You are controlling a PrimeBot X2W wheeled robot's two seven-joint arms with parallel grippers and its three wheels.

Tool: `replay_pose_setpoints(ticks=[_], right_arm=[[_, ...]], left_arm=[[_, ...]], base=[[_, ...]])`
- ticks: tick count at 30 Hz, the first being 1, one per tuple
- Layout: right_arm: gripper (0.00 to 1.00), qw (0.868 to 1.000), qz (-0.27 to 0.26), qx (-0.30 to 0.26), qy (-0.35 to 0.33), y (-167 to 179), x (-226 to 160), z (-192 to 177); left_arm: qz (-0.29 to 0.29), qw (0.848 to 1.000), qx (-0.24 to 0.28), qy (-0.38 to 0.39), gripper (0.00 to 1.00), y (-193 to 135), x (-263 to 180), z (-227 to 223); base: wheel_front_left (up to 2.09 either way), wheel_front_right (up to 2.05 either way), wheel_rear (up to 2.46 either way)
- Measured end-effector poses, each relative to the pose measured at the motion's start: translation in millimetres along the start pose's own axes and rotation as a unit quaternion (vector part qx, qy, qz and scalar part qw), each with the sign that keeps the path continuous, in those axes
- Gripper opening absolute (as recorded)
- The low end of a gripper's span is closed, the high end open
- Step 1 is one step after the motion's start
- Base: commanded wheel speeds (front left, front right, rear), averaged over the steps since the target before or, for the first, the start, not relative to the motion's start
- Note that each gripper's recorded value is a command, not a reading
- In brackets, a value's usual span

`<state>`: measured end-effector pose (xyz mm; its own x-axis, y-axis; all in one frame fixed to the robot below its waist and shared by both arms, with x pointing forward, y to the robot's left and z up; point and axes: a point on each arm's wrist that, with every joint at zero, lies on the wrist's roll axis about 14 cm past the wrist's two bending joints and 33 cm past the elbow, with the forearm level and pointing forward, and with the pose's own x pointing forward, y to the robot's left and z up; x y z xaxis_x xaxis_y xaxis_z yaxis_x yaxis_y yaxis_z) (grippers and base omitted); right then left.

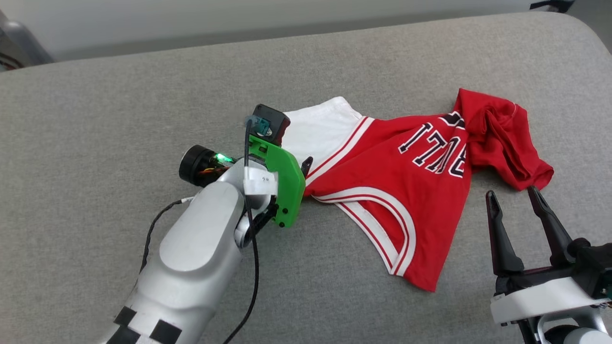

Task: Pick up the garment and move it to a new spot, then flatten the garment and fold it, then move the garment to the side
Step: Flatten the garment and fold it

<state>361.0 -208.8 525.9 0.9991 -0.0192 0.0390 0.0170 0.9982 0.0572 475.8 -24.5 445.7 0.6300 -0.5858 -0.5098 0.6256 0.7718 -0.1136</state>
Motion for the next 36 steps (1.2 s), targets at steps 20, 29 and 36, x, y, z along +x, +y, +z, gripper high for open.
replay_pose_setpoints(ticks=[20, 29, 36], right_arm=[[1.00, 0.998, -0.035, 0.008, 0.043, -19, 6, -39], [1.00, 0.999, -0.036, 0.014, 0.032, -21, 5, -31], [1.00, 0.999, -0.035, 0.017, 0.033, -21, 2, -26]], left_arm=[[-0.036, 0.980, 0.077, 0.180, 0.00, -2, 56, -58], [0.047, 0.995, 0.060, 0.069, 0.00, 54, 30, -26], [0.138, 0.990, 0.028, 0.011, 0.00, 108, -25, -21]], base=[[0.00, 0.00, 0.00], [0.00, 0.00, 0.00], [0.00, 0.00, 0.00]])
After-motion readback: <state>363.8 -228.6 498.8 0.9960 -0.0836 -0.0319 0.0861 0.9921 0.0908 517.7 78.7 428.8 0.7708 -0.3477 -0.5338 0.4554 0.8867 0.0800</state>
